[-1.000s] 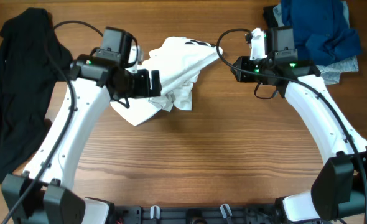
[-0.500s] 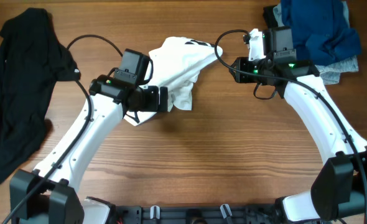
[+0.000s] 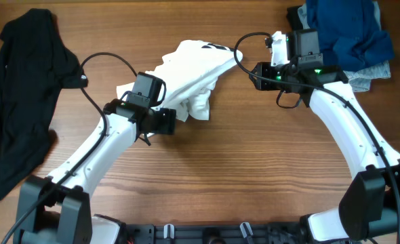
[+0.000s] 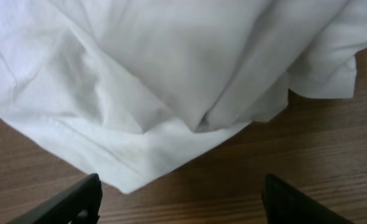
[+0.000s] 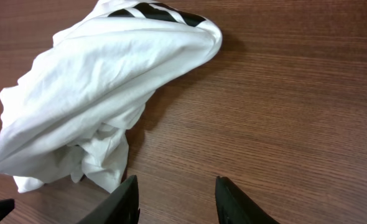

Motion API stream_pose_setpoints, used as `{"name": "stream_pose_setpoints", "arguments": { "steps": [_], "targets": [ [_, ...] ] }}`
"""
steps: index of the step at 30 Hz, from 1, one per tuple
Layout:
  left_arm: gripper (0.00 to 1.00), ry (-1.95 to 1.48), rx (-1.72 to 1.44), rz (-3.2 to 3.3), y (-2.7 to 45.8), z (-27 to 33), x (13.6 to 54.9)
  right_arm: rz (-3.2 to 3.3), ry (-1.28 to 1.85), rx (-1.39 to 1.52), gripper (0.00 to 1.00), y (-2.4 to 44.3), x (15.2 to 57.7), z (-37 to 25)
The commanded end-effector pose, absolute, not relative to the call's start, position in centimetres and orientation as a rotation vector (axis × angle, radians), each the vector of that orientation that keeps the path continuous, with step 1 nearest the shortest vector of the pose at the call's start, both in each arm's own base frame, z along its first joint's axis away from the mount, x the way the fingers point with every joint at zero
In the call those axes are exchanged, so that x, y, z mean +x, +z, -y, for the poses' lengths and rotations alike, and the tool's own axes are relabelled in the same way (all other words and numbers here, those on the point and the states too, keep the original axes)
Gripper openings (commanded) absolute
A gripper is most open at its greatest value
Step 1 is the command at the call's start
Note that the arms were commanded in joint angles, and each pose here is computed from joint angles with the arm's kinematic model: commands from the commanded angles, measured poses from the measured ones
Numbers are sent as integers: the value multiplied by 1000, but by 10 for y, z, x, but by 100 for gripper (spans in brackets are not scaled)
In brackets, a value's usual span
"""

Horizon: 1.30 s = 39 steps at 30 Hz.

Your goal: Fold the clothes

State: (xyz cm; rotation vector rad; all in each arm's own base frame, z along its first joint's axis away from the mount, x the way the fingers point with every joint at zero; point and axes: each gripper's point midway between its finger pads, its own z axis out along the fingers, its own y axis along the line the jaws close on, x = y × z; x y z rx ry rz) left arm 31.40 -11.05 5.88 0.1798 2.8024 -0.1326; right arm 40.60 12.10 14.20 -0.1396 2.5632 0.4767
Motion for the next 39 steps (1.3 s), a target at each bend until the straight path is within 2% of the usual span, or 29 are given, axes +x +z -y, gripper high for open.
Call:
{"name": "stream_pose_setpoints", "arguments": {
  "steps": [1, 3, 8, 10, 12, 14, 17, 19, 26, 29, 39],
  "targets": [
    [77, -104, 186, -2865, 32, 106, 310, -2544, 484, -171, 40, 148, 407, -124],
    [72, -91, 188, -2898, 20, 106, 308, -2543, 480, -170, 41, 148, 407, -124],
    [69, -71, 191, -2948, -8, 106, 309, -2545, 453, -162, 41, 147, 408, -120],
    [61, -53, 190, -2951, -18, 105, 312, -2545, 450, -161, 41, 147, 408, -120],
    [41, -42, 187, -2946, -21, 104, 315, -2545, 450, -161, 41, 147, 408, -120],
    [4, -19, 165, -2931, -19, 102, 319, -2545, 450, -161, 41, 147, 408, -120],
    [4, 28, 64, -2899, -5, 95, 329, -2545, 450, -161, 41, 147, 408, -120],
    [4, 21, 30, -2875, 22, 92, 339, -2545, 451, -161, 41, 147, 408, -120],
    [4, -31, -91, -2692, 174, 71, 370, -2545, 479, -165, 41, 148, 407, -124],
    [4, -45, -87, -2611, 215, 65, 374, -2542, 526, -181, 41, 149, 405, -129],
    [4, -65, -64, -2497, 277, 62, 363, -2512, 612, -293, 40, 155, 396, -166]
  ]
}}
